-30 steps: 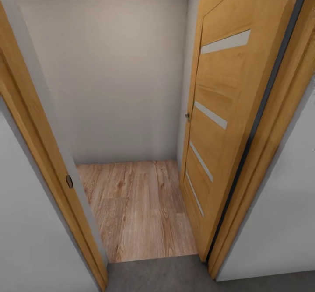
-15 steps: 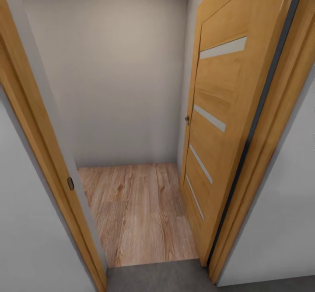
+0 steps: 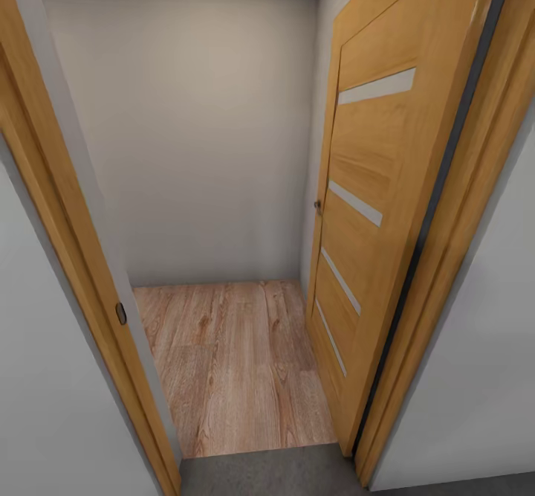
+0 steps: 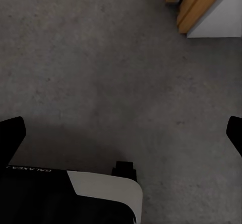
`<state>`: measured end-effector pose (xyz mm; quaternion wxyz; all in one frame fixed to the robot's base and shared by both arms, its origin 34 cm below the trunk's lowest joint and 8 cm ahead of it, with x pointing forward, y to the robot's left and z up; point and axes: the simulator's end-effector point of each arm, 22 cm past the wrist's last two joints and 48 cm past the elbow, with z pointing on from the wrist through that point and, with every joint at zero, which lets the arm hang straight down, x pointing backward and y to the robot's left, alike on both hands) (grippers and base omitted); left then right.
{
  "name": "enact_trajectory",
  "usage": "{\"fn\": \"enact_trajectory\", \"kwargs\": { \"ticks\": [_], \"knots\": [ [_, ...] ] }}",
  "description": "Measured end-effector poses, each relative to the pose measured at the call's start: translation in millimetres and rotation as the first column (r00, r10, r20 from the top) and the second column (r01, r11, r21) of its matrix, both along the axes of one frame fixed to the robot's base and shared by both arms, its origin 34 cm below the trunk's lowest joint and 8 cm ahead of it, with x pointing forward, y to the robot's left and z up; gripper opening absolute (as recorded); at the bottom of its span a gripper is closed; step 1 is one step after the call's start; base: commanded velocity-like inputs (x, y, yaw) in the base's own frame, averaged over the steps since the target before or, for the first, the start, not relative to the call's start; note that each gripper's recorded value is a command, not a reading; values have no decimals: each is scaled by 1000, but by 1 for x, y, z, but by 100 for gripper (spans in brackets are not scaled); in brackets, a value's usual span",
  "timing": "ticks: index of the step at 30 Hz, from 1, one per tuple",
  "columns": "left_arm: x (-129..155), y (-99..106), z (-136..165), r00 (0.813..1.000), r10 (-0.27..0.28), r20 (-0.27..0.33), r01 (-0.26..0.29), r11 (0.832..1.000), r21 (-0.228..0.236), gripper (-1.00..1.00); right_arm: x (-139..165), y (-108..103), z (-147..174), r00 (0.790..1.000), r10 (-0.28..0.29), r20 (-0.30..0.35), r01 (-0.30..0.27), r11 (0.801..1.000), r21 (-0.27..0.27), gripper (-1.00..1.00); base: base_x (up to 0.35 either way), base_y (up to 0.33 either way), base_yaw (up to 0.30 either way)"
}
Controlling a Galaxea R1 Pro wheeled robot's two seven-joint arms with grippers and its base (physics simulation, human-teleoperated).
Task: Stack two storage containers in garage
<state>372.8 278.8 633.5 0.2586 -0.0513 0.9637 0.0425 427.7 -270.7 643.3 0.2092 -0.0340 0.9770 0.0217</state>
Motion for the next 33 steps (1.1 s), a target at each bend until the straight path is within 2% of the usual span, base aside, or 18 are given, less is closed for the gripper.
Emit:
{"fn": "enact_trajectory", "kwargs": {
  "ticks": [28, 33],
  "knots": [
    [3, 0, 2, 1000, 0, 9, 0, 1000, 0, 100, 3, 0, 3, 1000, 0, 9, 0, 1000, 0, 100, 0, 0, 0],
    [3, 0, 2, 1000, 0, 9, 0, 1000, 0, 100, 3, 0, 3, 1000, -1, 9, 1, 1000, 0, 100, 110, -109, 0]
  ]
}}
